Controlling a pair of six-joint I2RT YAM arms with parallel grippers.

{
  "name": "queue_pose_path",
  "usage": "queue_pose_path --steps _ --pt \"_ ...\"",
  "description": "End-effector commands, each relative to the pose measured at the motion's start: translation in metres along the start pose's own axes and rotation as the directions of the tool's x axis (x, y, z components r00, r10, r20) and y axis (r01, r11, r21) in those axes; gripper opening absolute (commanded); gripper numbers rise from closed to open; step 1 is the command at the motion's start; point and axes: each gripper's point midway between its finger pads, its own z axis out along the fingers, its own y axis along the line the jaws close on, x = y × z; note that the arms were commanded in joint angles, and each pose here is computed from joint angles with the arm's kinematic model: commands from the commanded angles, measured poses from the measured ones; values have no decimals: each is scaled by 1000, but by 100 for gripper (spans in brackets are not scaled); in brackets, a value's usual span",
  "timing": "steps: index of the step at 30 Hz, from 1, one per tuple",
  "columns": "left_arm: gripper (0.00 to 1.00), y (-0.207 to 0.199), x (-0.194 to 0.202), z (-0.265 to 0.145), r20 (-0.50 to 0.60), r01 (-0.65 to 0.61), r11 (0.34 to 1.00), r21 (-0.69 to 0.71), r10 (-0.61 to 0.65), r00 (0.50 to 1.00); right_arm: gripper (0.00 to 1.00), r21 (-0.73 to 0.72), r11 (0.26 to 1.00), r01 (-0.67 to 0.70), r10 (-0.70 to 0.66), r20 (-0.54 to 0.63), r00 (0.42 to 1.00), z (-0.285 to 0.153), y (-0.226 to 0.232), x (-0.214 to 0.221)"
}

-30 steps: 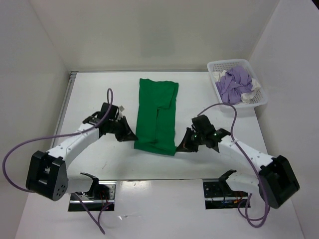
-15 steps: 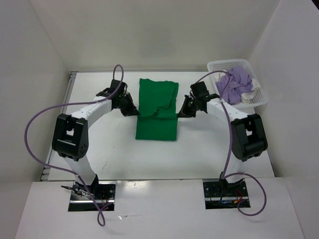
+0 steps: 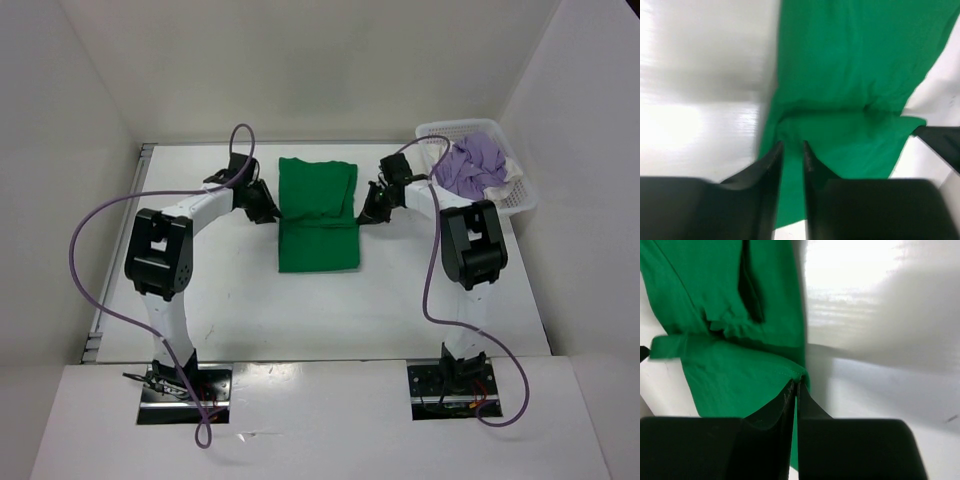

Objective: Fold and stack the t-shirts
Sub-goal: Fold the folded rectangular tshirt in 1/3 of the way

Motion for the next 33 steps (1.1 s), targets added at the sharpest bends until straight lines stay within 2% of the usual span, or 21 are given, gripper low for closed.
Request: queue_pose_path --steps 1,3,6,7,9,11,13,15,16,17,20,22,25,29,33 --pt "37 0 -29 0 89 -4 1000 -1 4 996 5 -21 999 37 -36 48 998 5 4 -24" --pt "52 -3 -32 -6 116 1 1000 10 -2 993 8 -41 998 53 -51 57 997 0 12 -31" --pt "63 2 -44 -20 159 34 999 14 -36 987 20 -51 997 61 -57 75 996 -5 20 -40" --pt "63 1 -51 -28 183 38 999 16 -40 982 28 -31 998 58 -55 80 995 -6 18 -42" --pt "63 -13 -57 -52 239 23 998 66 -38 970 35 -23 998 62 -59 103 993 -16 20 -46" --pt "53 -40 -44 -74 229 -5 987 162 -33 973 40 5 998 64 -64 143 988 -27 21 -53" --pt "46 -54 -12 -76 176 -32 977 211 -5 984 41 3 997 76 -75 192 979 -47 28 -60" --pt "35 -74 33 -66 95 -62 967 247 39 995 32 -22 996 88 -82 212 974 -60 36 -60" --pt "33 -72 56 -59 51 -31 964 265 18 999 26 -43 994 96 -86 195 977 -57 46 -52" --pt "32 -78 77 -57 20 -31 957 287 27 999 13 -60 992 112 -99 191 977 -57 56 -49" --pt "30 -64 101 -38 -31 8 964 266 0 1000 1 -75 982 174 -164 128 978 -30 79 -23" --pt "30 -57 110 -27 -49 -15 969 248 29 998 0 -86 977 195 -190 57 980 -7 88 -1" --pt "32 -43 111 -26 -30 -40 980 196 47 998 0 -87 980 182 -179 38 983 -5 83 7" --pt "47 -33 104 -54 72 -70 984 164 58 996 0 -103 982 159 -153 60 986 -28 72 31" --pt "48 -10 116 -52 39 -34 991 131 29 999 2 -124 987 99 -99 2 995 -37 46 77"
